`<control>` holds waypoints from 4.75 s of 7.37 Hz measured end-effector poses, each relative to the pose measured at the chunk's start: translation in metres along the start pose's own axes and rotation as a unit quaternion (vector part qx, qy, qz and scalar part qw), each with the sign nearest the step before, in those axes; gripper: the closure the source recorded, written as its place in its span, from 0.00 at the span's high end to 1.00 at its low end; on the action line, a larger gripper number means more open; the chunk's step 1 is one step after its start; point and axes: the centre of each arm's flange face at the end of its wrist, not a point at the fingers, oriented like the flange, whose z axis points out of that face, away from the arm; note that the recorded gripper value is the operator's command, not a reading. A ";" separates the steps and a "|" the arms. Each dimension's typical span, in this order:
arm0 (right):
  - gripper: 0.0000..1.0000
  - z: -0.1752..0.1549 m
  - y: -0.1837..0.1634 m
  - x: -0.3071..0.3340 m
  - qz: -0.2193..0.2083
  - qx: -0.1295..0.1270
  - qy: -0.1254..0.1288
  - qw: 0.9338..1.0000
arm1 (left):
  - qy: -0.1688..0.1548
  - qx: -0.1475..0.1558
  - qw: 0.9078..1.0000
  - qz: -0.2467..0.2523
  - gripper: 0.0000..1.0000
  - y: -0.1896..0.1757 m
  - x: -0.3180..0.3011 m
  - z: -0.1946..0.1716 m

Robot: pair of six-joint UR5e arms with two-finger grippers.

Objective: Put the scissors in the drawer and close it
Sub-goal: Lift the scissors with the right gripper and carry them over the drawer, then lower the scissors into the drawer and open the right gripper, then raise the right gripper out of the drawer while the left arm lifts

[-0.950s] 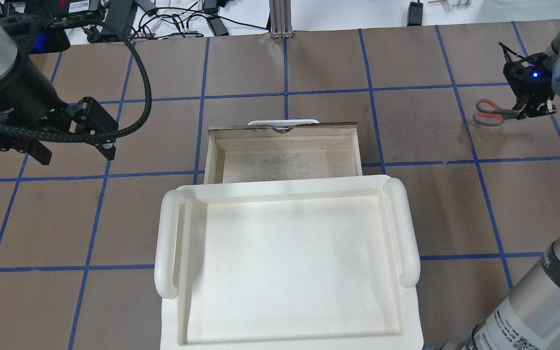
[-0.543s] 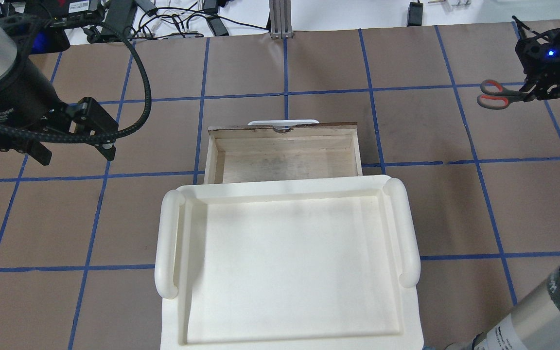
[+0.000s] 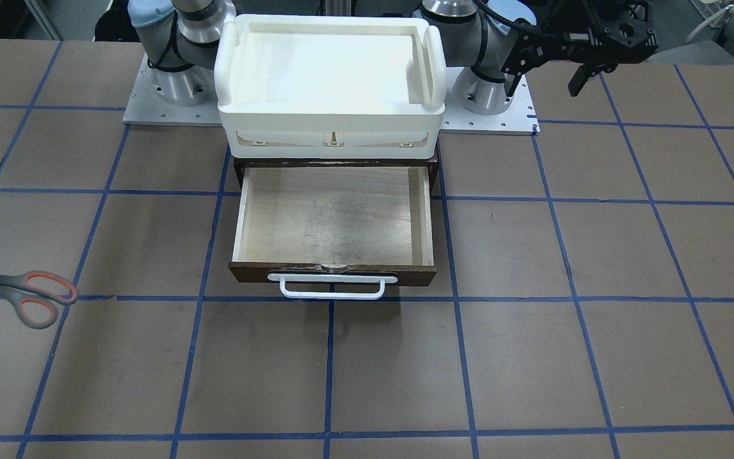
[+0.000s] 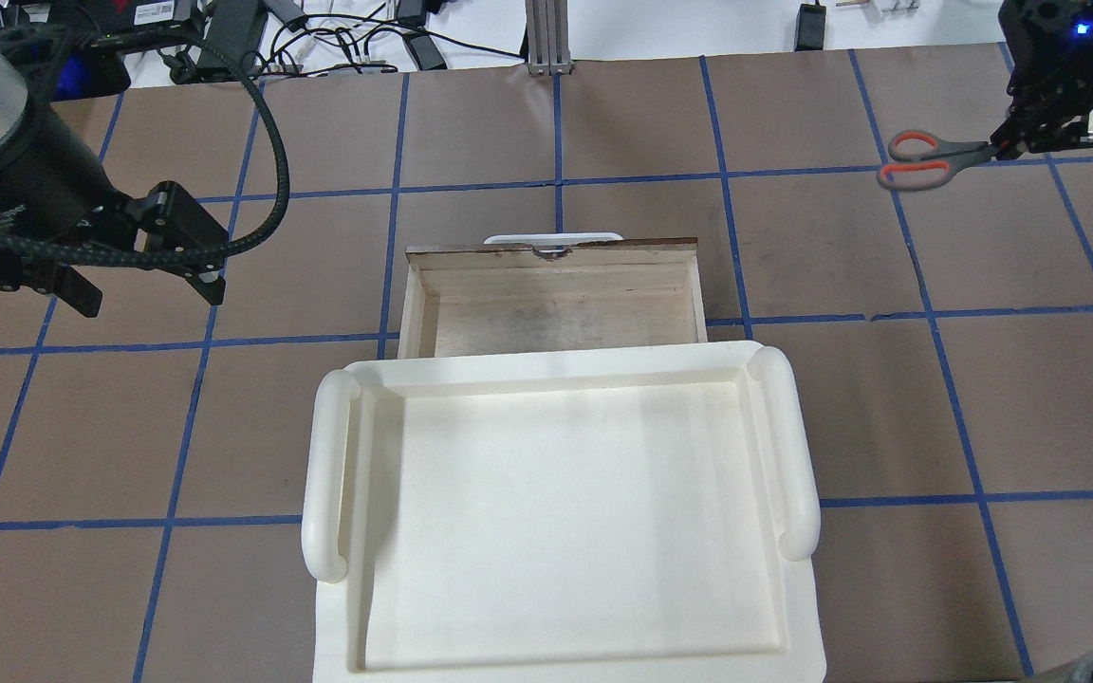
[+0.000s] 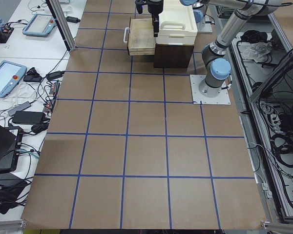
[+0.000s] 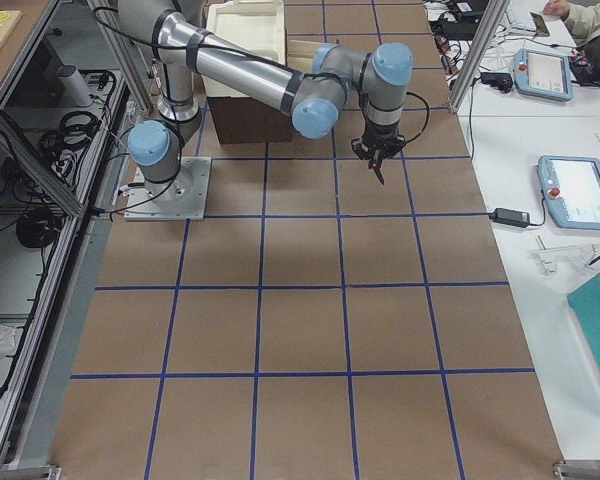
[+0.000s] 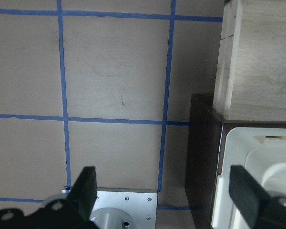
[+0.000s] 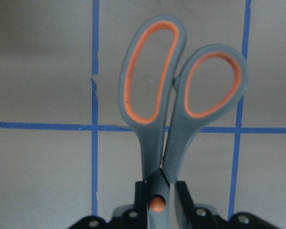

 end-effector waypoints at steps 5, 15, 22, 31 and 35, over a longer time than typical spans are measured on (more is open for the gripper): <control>0.00 -0.038 -0.137 -0.022 -0.005 0.010 0.001 1.000 | -0.002 0.033 0.999 -0.002 1.00 0.001 -0.002 -0.018; 0.00 0.018 -0.366 -0.096 -0.008 0.066 -0.096 0.993 | -0.006 0.000 1.000 -0.003 1.00 0.012 -0.002 -0.014; 0.98 0.067 -0.377 -0.085 -0.001 0.096 -0.136 0.986 | -0.006 -0.005 1.000 -0.003 1.00 0.014 -0.003 -0.015; 1.00 -0.020 -0.311 -0.072 0.556 0.008 -0.032 0.831 | -0.004 -0.013 0.998 -0.064 1.00 -0.026 0.001 0.004; 1.00 -0.064 -0.232 -0.087 0.664 -0.042 0.003 0.747 | -0.002 0.038 0.998 -0.059 1.00 -0.089 0.079 0.032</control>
